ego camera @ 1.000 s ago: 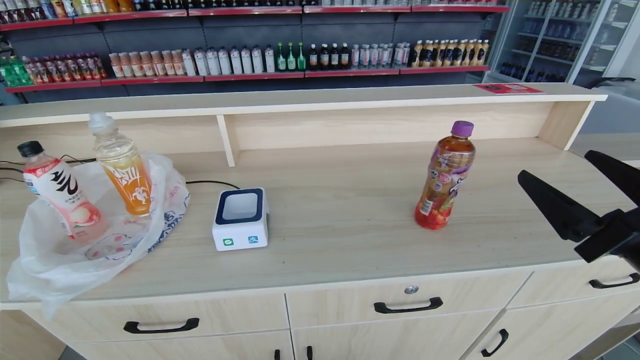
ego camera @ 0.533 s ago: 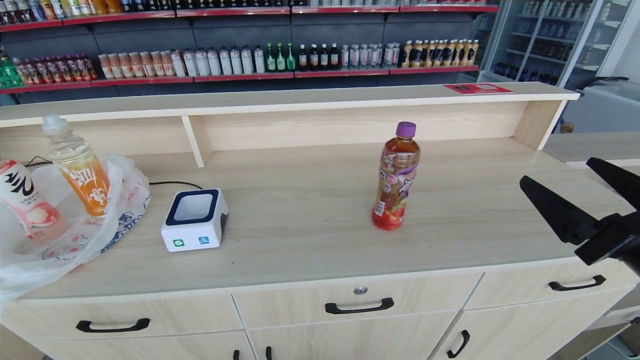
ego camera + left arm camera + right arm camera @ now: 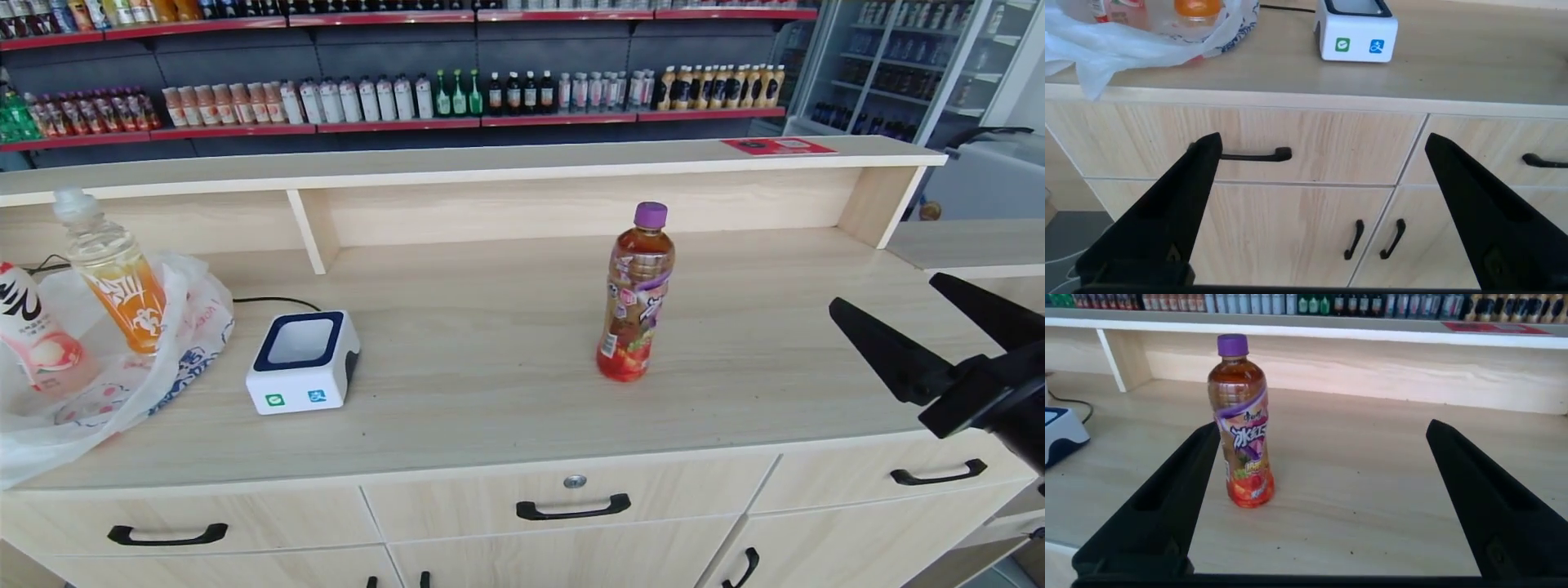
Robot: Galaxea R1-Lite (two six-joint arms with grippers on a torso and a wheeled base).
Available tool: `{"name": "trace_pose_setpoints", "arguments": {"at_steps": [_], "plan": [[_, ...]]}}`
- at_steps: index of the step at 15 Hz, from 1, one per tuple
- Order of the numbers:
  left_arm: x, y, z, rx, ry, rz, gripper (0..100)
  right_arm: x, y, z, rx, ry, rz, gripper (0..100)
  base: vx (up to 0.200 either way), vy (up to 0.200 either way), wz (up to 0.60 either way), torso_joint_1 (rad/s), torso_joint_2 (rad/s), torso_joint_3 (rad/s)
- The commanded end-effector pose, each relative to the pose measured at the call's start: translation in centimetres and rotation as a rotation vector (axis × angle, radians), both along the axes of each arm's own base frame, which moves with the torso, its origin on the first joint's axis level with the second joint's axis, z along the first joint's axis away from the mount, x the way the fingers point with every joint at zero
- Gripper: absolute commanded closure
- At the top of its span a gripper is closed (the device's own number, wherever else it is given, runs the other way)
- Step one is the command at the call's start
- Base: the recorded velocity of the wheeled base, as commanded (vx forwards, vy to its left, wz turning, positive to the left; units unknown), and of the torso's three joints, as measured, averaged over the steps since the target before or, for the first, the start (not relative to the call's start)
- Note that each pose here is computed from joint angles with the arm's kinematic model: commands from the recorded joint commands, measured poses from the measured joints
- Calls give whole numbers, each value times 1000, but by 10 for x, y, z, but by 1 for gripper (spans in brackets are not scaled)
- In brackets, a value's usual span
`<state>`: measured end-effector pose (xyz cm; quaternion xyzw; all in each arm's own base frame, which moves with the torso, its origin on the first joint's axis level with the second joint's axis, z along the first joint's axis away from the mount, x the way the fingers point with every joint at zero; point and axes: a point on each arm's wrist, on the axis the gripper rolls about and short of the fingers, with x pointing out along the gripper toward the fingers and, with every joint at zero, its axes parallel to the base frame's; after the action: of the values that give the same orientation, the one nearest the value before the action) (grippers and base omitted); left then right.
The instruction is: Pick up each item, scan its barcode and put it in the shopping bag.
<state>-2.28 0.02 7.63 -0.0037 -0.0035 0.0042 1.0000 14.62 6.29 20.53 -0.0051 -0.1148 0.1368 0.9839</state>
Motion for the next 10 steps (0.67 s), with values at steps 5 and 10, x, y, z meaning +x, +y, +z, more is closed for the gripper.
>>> {"name": "trace_pose_setpoints", "arguments": {"at_steps": [5,10], "plan": [[0,0,0,0,-1,1,0,19,1,-22,117,154,-9,0,0,0,600,4,3,2],[0,0,0,1,1,1,0,45,-26,-29,79,188,-54,0,0,0,0,0,0,0]]}}
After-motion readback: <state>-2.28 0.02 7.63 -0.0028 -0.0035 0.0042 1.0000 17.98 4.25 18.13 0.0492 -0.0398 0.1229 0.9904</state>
